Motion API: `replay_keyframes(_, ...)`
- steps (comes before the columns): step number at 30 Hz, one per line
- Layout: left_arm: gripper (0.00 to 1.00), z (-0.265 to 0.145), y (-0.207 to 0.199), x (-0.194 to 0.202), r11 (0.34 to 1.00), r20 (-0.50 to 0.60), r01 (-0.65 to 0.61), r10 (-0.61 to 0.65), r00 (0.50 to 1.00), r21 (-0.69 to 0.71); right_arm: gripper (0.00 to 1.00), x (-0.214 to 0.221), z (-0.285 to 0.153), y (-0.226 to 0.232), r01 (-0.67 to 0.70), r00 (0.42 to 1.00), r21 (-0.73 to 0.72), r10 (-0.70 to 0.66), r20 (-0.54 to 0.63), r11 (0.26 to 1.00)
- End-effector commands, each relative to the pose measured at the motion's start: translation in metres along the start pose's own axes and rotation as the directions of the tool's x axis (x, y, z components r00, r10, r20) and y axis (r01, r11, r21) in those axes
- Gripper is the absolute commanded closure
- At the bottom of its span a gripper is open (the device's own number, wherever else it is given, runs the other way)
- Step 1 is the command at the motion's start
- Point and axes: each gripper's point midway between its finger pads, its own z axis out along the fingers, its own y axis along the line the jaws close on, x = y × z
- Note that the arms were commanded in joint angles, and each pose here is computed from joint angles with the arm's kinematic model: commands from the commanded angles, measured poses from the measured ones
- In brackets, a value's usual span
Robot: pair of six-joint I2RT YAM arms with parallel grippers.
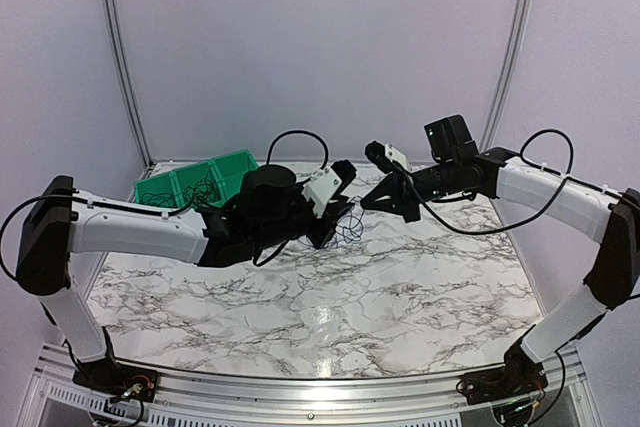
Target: Untangle the cables
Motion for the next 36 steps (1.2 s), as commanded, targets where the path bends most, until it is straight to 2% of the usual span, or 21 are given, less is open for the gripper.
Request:
replay_keyframes(1,0.87,-0.002,0.0,-0.02,1.0,0.033,0.008,-0.009,0.999,0.019,1.0,0.0,0.003,0.002,0.02,1.0,-0.006,-0.02,-0.002,1.0)
replay_keyframes(5,0.97,-0.011,0.004,-0.032,0.999,0.058,0.044,-0.045,0.997,0.017,0.93,0.005,0.005,-0.004,0.011,1.0,0.005,-0.011,-0.011,1.0)
replay_keyframes(9,0.98,-0.023,0.009,-0.04,0.998,0.08,0.065,-0.065,0.995,0.003,0.78,0.009,0.001,-0.012,0.004,1.0,0.033,-0.004,-0.015,0.999)
replay_keyframes(15,1.0,-0.04,0.014,-0.048,0.997,0.102,0.083,-0.082,0.991,-0.003,0.66,0.02,-0.002,-0.029,-0.024,0.999,0.093,0.027,-0.026,0.995)
replay_keyframes(20,1.0,-0.049,0.016,-0.052,0.996,0.117,0.092,-0.092,0.989,0.0,0.55,0.028,0.009,-0.02,-0.075,0.997,0.0,0.075,-0.021,0.997)
replay_keyframes(29,1.0,-0.055,0.015,-0.056,0.996,0.134,0.092,-0.092,0.987,0.01,0.5,0.017,0.016,0.008,-0.185,0.979,-0.241,0.199,0.036,0.953)
replay_keyframes(36,1.0,-0.052,0.013,-0.053,0.996,0.13,0.09,-0.091,0.987,0.017,0.5,0.006,0.007,0.006,-0.184,0.979,-0.217,0.199,0.048,0.959)
